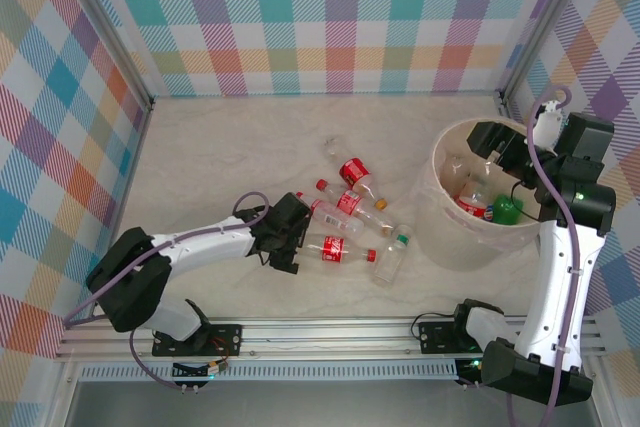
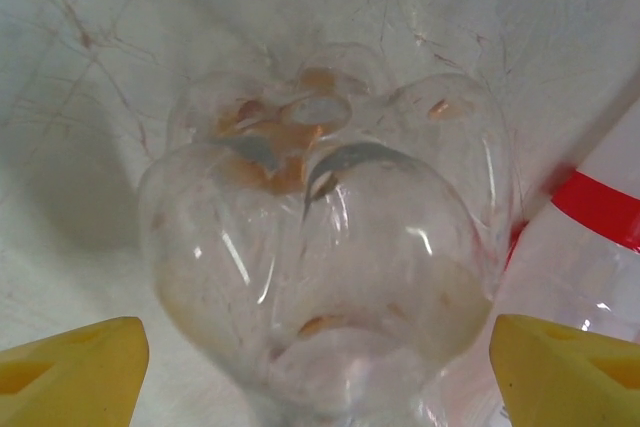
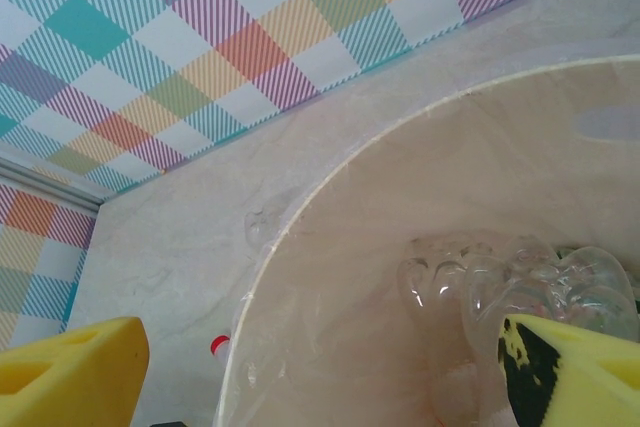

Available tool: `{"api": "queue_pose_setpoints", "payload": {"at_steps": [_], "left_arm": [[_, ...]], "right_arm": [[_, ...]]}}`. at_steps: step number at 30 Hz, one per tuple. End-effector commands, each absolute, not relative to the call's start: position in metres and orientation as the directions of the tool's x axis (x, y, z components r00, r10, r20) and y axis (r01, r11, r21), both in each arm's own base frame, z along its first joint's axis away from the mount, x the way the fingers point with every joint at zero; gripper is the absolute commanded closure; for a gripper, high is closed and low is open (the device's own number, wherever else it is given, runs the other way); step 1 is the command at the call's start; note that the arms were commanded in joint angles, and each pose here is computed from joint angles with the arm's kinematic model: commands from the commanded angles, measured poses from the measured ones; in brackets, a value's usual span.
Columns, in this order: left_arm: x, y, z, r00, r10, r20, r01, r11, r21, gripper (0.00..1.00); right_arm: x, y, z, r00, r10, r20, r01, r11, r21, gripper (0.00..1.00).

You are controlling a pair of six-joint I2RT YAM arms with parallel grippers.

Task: Put the plastic bottles in the bin

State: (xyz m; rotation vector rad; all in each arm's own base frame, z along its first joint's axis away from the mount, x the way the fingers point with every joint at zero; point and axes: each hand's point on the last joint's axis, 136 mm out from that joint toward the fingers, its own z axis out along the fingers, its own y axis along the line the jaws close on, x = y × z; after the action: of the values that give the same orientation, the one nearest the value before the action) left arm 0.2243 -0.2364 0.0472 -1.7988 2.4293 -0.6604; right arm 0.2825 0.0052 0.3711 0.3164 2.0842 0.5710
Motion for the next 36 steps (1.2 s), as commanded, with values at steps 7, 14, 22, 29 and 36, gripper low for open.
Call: {"api": "queue_pose_setpoints", "payload": {"at_steps": [7,14,22,29,36], "left_arm": [[0.231,-0.236,0.045,-0.264,-0.945,0.194,-0.914,0.180,-0.364,0.27],[0.232,-0.233,0.040,-0.240,-0.953,0.183,-0.917,0.161,-0.366,0.35],[0.232,-0.238,0.033,-0.251,-0.949,0.189,-0.922,0.175,-0.344,0.39],[0.238,-0.231,0.039,-0.250,-0.953,0.168,-0.920,0.180,-0.349,0.46],[0.250,-0.210,0.059,-0.249,-0.962,0.109,-0.902,0.190,-0.389,0.51]], "right_arm": [[0.281,0.004,0.363,-0.553,0.424,-0.717,0.011,0.865,0.502,0.10],[0.283,0.003,0.359,-0.560,0.425,-0.711,0.015,0.863,0.504,0.10],[0.283,0.004,0.359,-0.559,0.424,-0.713,0.011,0.863,0.505,0.10],[0.282,0.004,0.362,-0.558,0.417,-0.717,0.007,0.867,0.499,0.10],[0.282,0.006,0.368,-0.551,0.422,-0.720,-0.006,0.861,0.509,0.10]]}}
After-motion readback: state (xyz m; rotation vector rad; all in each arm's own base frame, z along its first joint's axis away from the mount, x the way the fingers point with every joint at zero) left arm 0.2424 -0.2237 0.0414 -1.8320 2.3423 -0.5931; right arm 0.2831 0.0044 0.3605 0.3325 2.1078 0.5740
